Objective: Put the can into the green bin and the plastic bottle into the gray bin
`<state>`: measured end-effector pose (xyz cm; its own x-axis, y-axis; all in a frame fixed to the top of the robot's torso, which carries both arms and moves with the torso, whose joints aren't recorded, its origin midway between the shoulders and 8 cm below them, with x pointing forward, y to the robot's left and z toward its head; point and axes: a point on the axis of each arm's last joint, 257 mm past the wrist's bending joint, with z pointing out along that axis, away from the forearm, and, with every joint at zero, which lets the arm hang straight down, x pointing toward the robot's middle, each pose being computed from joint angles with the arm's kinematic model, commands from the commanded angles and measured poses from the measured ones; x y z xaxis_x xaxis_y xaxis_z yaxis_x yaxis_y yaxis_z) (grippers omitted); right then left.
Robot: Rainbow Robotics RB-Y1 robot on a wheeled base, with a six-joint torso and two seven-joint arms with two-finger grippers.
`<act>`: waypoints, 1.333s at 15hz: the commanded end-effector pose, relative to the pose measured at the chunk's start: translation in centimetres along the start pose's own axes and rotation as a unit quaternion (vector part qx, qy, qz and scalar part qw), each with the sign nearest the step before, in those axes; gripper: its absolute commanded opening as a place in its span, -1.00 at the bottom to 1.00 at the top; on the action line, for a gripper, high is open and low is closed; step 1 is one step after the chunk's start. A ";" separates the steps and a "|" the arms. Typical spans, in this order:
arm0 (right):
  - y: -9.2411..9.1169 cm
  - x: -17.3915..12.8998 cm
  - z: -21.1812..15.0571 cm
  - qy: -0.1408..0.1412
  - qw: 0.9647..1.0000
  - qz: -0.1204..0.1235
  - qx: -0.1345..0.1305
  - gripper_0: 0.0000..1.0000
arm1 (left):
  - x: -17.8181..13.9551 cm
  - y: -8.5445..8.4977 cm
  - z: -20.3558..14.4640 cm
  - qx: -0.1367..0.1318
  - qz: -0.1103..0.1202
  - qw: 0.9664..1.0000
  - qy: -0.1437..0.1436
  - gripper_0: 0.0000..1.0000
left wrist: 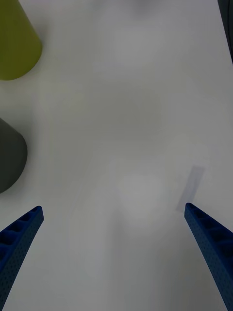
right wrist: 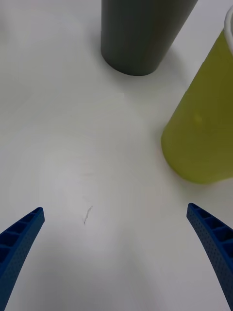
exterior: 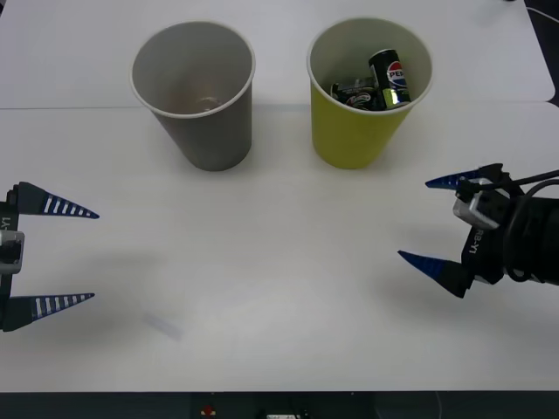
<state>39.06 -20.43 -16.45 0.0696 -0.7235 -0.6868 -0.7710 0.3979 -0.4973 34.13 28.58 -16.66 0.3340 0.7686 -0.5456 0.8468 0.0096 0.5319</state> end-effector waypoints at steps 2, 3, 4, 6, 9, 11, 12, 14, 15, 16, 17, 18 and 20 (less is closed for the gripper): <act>0.2 2.1 -0.4 0.017 0.999 -0.030 -0.015 1.00 | 0.0 0.0 0.0 0.000 0.000 1.000 0.000 1.00; 0.6 2.5 -0.8 0.019 0.999 -0.032 -0.022 1.00 | 0.0 0.0 0.0 0.000 0.000 1.000 0.000 1.00; 0.8 2.7 -1.1 0.019 0.999 -0.036 -0.026 1.00 | 0.0 0.0 0.0 0.000 0.000 1.000 0.000 1.00; 1.0 3.2 -1.8 0.024 0.998 -0.045 -0.035 1.00 | 0.0 0.0 0.0 0.000 0.000 1.000 0.000 1.00; 0.7 3.8 -2.5 0.035 0.997 -0.057 -0.038 1.00 | 0.0 0.0 0.0 0.000 0.000 1.000 0.000 1.00; 0.6 4.1 -3.0 0.041 0.996 -0.063 -0.041 1.00 | 0.0 0.0 0.0 0.000 0.000 1.000 0.000 1.00; 0.6 4.6 -3.5 0.048 0.995 -0.068 -0.046 1.00 | 0.0 0.0 0.0 0.000 0.000 1.000 0.000 1.00; 0.6 5.2 -4.5 0.059 0.994 -0.076 -0.053 1.00 | 0.0 0.0 0.0 0.000 0.000 1.000 0.000 1.00; 0.5 5.5 -4.9 0.063 0.993 -0.079 -0.054 1.00 | 0.0 0.0 0.0 0.000 0.000 1.000 0.000 1.00; 0.5 5.7 -5.3 0.068 0.993 -0.081 -0.056 1.00 | 0.0 0.0 0.0 0.000 0.000 1.000 0.000 1.00; 0.4 6.1 -5.7 0.074 0.992 -0.082 -0.058 1.00 | 0.0 0.0 0.0 0.000 0.000 1.000 0.000 1.00; 0.5 6.4 -6.0 0.078 0.992 -0.081 -0.060 1.00 | 0.0 0.0 0.0 0.000 0.000 1.000 0.000 1.00; 0.6 6.8 -6.2 0.083 0.992 -0.075 -0.058 1.00 | 0.0 0.0 0.0 0.000 0.000 1.000 0.000 1.00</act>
<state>35.21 -28.53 -18.08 0.0977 -0.8563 -0.5071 -0.8282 0.2126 -0.5186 34.13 28.58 -16.66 0.3340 0.7686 -0.5456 0.8468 0.0096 0.5319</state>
